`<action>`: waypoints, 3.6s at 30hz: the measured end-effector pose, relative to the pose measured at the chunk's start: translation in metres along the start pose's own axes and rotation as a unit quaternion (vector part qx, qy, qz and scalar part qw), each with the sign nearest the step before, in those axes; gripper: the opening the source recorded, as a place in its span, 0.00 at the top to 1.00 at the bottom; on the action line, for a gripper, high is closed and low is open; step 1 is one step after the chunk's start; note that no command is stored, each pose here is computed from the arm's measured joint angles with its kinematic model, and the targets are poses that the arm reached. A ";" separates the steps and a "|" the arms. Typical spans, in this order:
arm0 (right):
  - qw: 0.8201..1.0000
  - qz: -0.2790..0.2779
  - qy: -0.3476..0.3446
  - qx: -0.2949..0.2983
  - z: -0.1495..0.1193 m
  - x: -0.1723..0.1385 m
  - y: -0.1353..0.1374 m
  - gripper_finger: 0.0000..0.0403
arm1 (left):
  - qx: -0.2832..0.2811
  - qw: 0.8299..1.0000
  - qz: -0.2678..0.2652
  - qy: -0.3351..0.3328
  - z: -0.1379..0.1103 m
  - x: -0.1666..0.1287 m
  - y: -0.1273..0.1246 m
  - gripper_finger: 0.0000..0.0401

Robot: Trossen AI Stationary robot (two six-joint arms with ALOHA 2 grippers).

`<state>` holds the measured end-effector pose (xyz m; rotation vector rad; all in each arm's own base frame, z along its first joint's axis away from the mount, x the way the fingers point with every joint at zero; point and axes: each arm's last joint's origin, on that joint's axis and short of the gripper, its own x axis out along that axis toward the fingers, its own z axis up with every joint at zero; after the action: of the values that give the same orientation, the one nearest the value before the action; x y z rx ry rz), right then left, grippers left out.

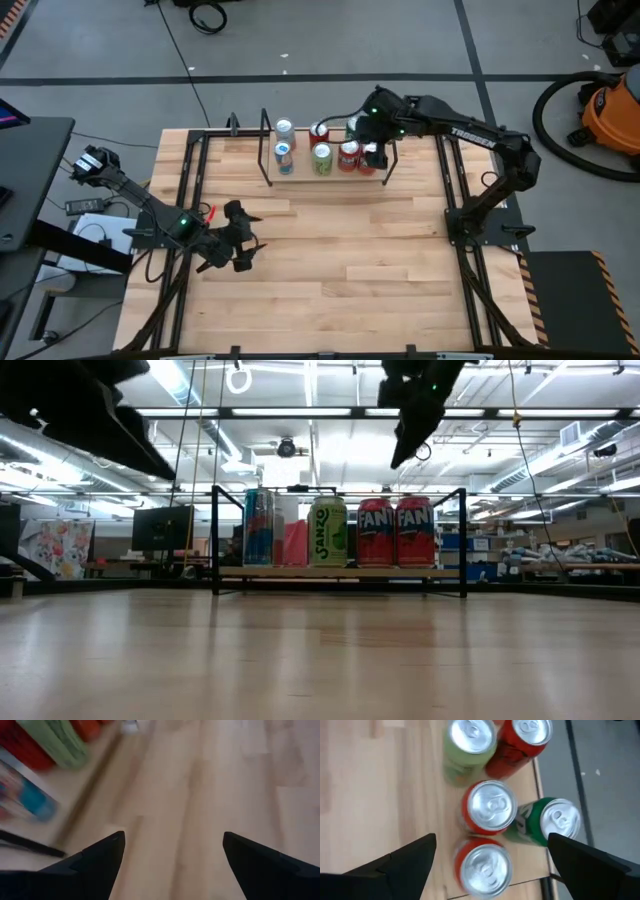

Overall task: Place canned beverage on shelf
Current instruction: Return to Home Position

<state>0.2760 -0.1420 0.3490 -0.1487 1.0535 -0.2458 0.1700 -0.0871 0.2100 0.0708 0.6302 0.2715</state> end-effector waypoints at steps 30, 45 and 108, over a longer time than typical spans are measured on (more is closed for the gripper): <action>0.877 -0.024 -0.447 0.174 -0.131 -0.055 0.058 0.17 | -0.004 0.957 -0.030 -0.288 0.016 -0.043 0.039 0.13; 0.805 -0.041 -0.529 0.265 -0.200 -0.036 0.076 0.17 | -0.002 0.915 -0.114 -0.387 -0.019 -0.046 0.062 0.13; 0.730 0.038 -0.574 0.369 -0.247 0.020 0.095 0.17 | -0.103 0.907 -0.264 -0.311 -0.065 -0.034 0.066 0.13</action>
<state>0.0825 -0.0569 0.1888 0.4396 -0.3379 -0.4021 0.0902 -0.0340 0.1868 -0.2127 -0.0336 -0.2144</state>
